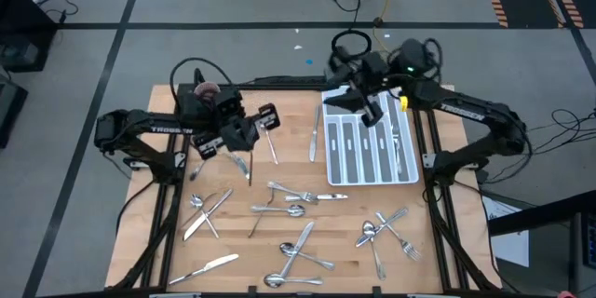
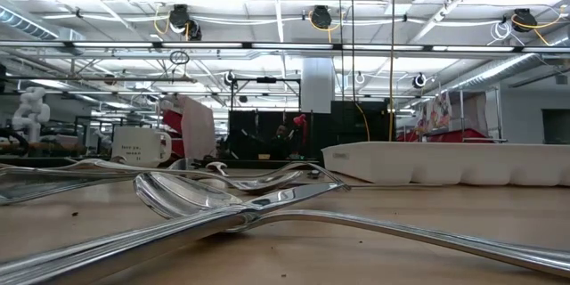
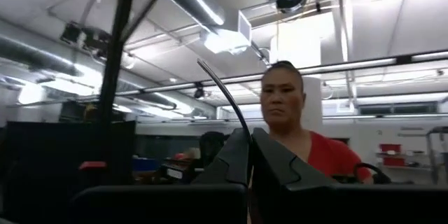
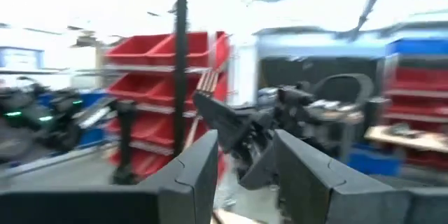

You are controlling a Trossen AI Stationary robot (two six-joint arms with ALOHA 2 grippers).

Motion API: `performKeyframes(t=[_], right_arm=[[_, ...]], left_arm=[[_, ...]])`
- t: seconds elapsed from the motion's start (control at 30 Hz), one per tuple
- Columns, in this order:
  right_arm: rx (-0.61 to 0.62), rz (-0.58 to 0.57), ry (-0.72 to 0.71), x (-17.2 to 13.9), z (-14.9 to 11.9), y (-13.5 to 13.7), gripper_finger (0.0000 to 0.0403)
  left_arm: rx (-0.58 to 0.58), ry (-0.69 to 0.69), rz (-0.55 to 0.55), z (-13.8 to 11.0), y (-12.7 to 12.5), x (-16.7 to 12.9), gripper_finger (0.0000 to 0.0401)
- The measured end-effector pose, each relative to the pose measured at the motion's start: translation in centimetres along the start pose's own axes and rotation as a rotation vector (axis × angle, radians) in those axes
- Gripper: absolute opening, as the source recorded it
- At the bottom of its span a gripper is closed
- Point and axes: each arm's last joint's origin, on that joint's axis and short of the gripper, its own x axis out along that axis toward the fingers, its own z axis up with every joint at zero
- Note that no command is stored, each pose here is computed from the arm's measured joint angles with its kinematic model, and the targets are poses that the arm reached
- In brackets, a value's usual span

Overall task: Sort silverware
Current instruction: Put the fork in the right section of the silverware tray

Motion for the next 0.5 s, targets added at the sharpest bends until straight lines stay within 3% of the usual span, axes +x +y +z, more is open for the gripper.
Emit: performKeyframes(t=[0.23,0.37,0.5], right_arm=[[0.023,0.174,0.125,4.0,1.1,-1.6,0.0130],[-0.058,0.214,0.199,5.2,1.5,-1.5,0.0130],[-0.062,0.217,0.299,6.0,1.8,-1.4,0.0130]], left_arm=[[-0.144,-0.001,-0.053,-0.9,-0.8,1.4,0.0006],[-0.275,0.002,-0.066,-1.3,-1.1,1.9,0.0006],[-0.424,-0.001,-0.033,-1.5,-0.8,2.0,0.0006]])
